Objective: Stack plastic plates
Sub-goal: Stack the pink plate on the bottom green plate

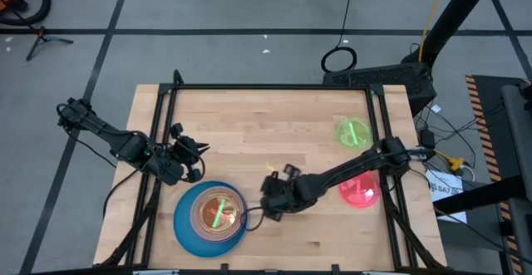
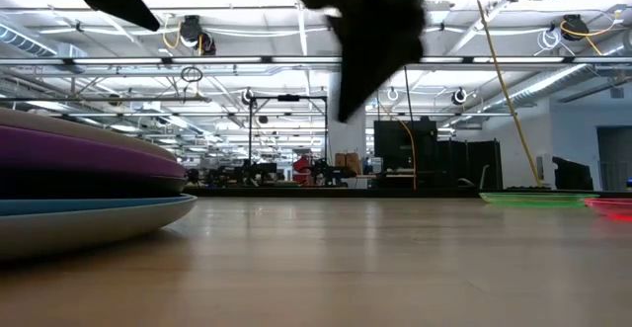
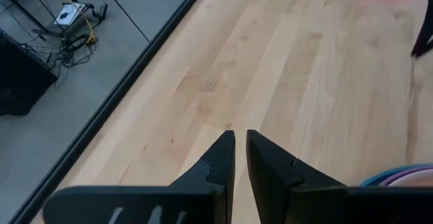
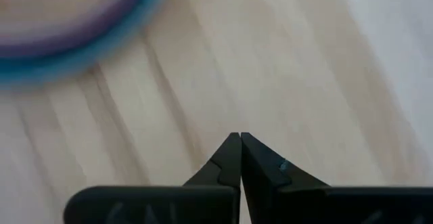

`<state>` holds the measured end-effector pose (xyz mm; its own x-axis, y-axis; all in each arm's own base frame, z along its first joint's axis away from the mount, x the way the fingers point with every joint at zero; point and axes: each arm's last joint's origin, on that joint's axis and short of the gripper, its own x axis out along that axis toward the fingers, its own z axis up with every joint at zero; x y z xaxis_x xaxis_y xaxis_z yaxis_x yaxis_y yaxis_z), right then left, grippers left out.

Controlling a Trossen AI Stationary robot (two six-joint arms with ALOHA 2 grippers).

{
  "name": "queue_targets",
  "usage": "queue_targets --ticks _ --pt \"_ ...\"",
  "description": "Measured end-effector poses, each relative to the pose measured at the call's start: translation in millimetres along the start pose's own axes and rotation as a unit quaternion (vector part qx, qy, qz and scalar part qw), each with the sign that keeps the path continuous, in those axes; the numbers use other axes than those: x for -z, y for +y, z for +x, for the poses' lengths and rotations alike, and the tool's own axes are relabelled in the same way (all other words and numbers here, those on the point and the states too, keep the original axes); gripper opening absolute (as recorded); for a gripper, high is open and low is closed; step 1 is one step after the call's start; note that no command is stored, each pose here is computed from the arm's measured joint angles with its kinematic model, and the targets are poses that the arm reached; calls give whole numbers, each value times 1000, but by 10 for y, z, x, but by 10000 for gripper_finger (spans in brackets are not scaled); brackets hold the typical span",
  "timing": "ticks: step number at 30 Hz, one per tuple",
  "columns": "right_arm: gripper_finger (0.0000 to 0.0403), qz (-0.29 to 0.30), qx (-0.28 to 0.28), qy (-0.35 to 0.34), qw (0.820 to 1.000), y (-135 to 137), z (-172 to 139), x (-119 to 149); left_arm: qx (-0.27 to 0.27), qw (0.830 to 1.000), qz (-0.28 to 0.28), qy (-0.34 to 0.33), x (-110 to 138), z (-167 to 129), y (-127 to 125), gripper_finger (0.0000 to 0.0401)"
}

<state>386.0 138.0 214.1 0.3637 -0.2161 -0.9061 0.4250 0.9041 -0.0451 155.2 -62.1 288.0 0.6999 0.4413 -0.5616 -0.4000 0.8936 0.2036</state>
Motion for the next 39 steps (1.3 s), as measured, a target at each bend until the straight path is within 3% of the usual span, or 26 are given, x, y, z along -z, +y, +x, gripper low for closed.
queue_targets --ticks 6,12,17,24,31,39 --pt "0 19 66 109 992 -49 -102 308 0 1000 0 0 -1 0 0 47" --pt "0 16 150 186 971 -103 -227 610 0 1000 -2 0 -1 0 0 47" --pt "0 35 190 200 961 -270 -261 829 0 1000 -2 0 -1 0 0 47" --pt "0 105 167 174 965 -653 -209 1195 1 1000 -4 -2 -4 0 -2 47" --pt "4 220 180 163 945 -1061 -267 1511 2 1000 -5 -3 -7 0 -4 47" --pt "81 312 114 125 935 -1129 -306 1550 1 1000 1 -3 -6 0 -3 47"
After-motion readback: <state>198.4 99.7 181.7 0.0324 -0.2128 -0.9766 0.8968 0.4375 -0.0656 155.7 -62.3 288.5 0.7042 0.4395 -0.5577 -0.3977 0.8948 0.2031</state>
